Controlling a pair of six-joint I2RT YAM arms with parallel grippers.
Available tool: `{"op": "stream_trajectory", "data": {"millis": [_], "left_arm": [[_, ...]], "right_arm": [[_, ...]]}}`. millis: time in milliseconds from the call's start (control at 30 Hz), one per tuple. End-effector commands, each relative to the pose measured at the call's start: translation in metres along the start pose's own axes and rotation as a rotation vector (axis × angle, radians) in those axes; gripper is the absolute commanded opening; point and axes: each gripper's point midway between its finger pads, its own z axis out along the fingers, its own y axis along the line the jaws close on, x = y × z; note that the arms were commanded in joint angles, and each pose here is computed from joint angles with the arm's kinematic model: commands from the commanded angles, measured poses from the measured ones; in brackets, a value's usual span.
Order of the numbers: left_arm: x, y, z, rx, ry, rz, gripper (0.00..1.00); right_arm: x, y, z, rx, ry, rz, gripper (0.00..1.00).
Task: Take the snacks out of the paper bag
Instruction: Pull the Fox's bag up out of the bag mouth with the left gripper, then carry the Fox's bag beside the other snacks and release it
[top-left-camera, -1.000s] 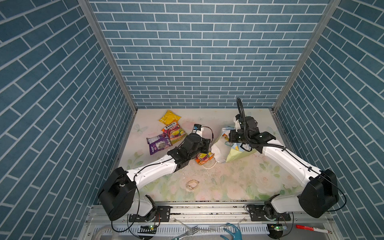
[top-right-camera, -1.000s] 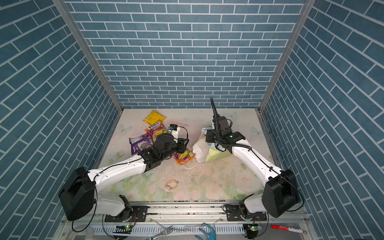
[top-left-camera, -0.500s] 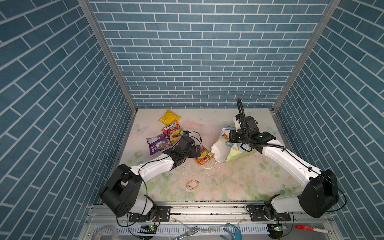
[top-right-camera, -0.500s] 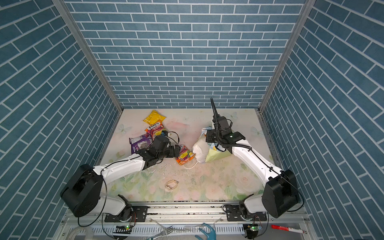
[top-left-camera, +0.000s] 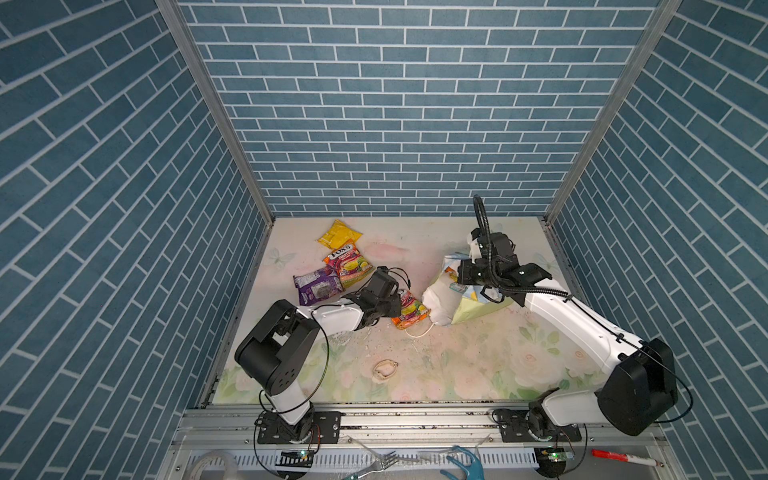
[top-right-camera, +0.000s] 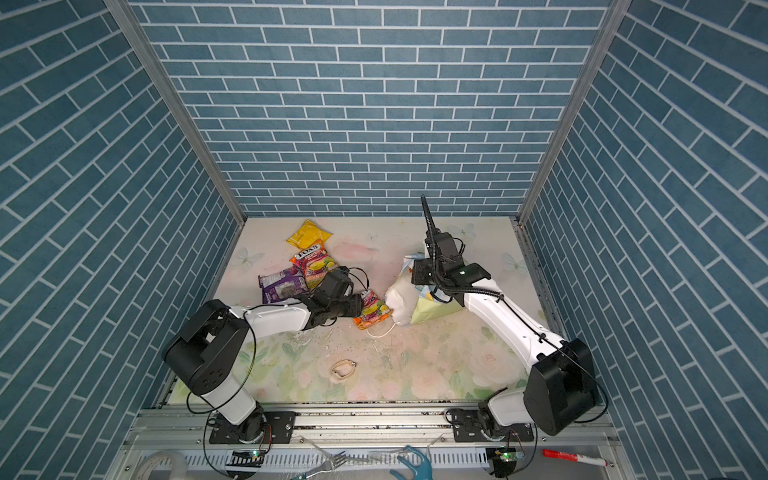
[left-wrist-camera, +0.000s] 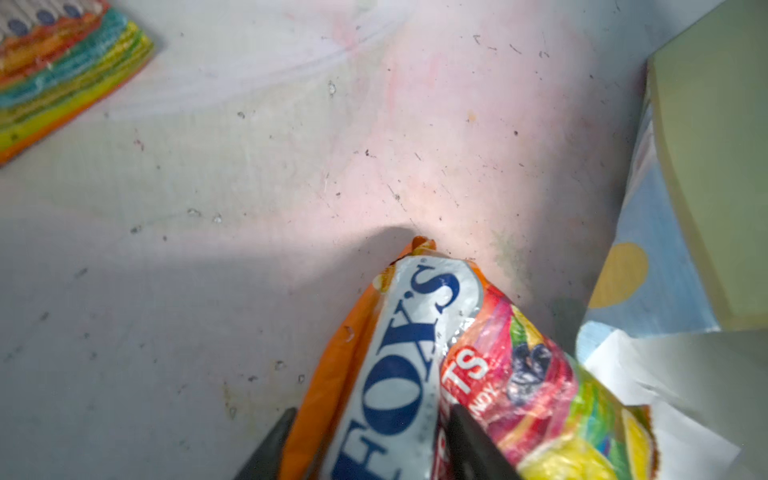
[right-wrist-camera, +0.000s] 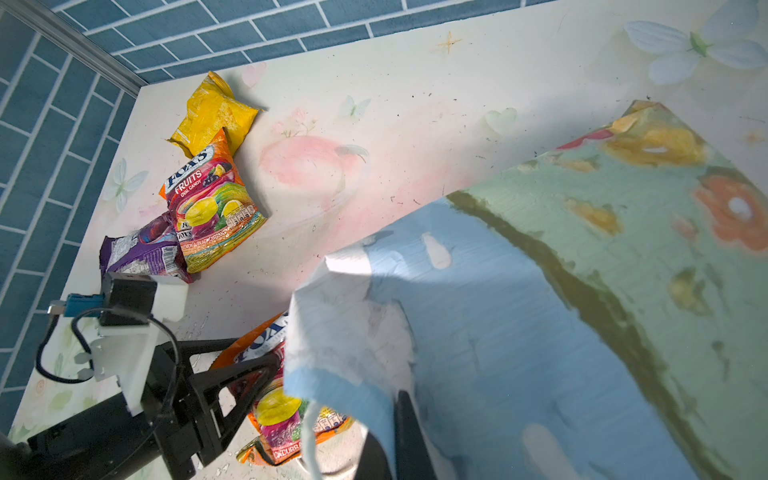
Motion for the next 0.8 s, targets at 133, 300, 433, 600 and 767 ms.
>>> {"op": "stream_trajectory", "data": {"millis": [133,300,433,600,767], "left_arm": [[-0.015,-0.002,-0.010,-0.016,-0.029,0.017,0.00],[-0.046,-0.011,-0.042,-0.013,-0.123,0.048,0.00],[-0.073,-0.012,-0.078,0.001,-0.221,0.037,0.00],[-0.106,-0.003,-0.126,0.011,-0.343,0.003,0.00],[-0.132,0.031,-0.166,-0.062,-0.447,-0.047,0.00]], "right_arm": [[-0.011,-0.006,-0.012,0.043,-0.044,0.025,0.00],[-0.023,-0.007,-0.016,0.086,-0.040,-0.036,0.00],[-0.039,0.002,-0.023,0.070,-0.046,-0.060,0.00],[-0.051,0.011,-0.031,0.037,-0.077,-0.072,0.00],[-0.059,0.024,-0.041,-0.016,-0.086,-0.076,0.00]]}}
